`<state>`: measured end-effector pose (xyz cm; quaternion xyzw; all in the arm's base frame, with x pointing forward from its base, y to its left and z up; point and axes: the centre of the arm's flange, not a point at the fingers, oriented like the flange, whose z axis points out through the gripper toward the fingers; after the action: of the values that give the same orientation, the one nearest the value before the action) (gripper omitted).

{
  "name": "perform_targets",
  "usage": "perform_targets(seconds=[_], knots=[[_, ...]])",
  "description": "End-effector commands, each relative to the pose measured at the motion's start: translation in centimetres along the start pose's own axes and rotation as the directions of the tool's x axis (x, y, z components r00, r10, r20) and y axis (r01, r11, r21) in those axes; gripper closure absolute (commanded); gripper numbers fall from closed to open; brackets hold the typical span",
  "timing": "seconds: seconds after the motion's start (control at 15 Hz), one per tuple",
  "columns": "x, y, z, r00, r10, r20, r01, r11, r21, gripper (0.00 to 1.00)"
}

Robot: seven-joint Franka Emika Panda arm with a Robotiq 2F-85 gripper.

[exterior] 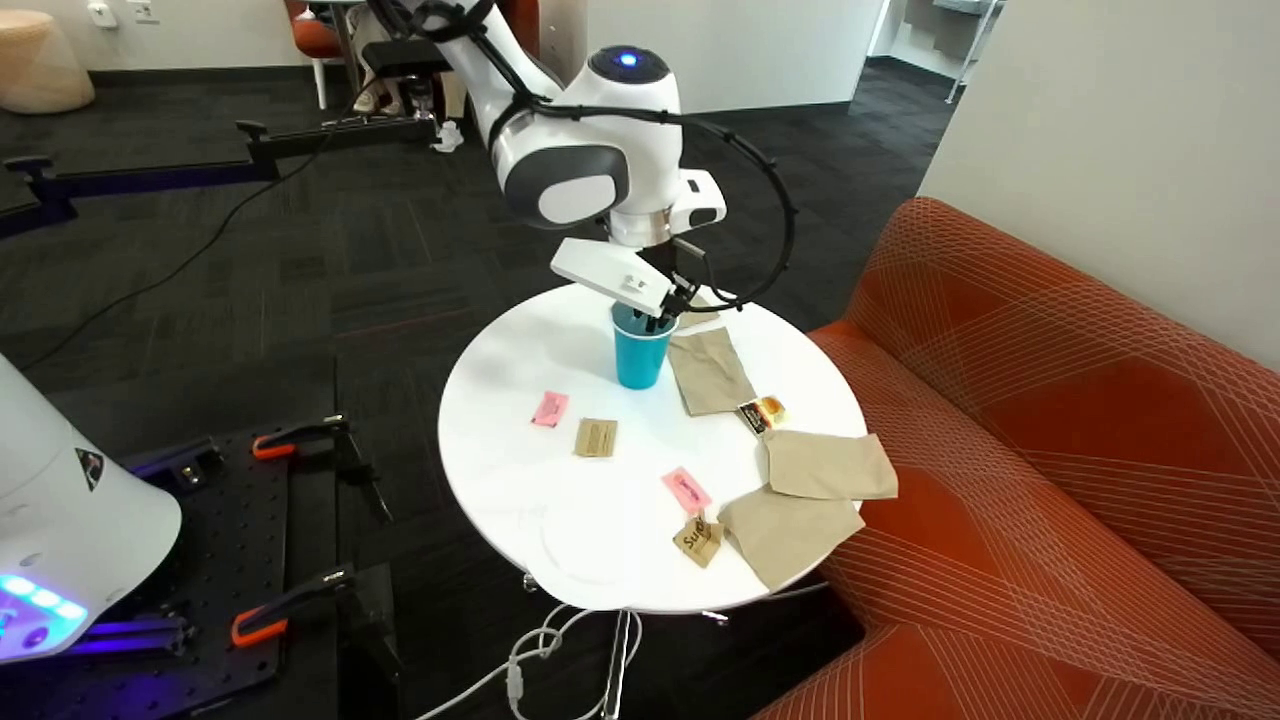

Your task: Take the marker from the blue cup and place it on the table

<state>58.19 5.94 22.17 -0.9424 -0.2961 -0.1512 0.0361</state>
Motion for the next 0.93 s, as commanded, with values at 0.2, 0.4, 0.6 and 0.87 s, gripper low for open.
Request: perform_targets(seconds=[0.2, 0.4, 0.6, 0.87], knots=[[1.1, 0.3, 1.0, 1.000, -0.011, -0.010, 0.012, 1.000, 0.023, 0.60], [1.1, 0.3, 1.5, 1.000, -0.015, -0.007, 0.015, 1.000, 0.027, 0.79], [1.0, 0.4, 1.6, 1.000, -0.020, -0.003, 0.020, 0.999, 0.026, 1.00], [0.7, 0.1, 0.8, 0.999, -0.032, -0.001, 0.032, 0.999, 0.004, 0.96]])
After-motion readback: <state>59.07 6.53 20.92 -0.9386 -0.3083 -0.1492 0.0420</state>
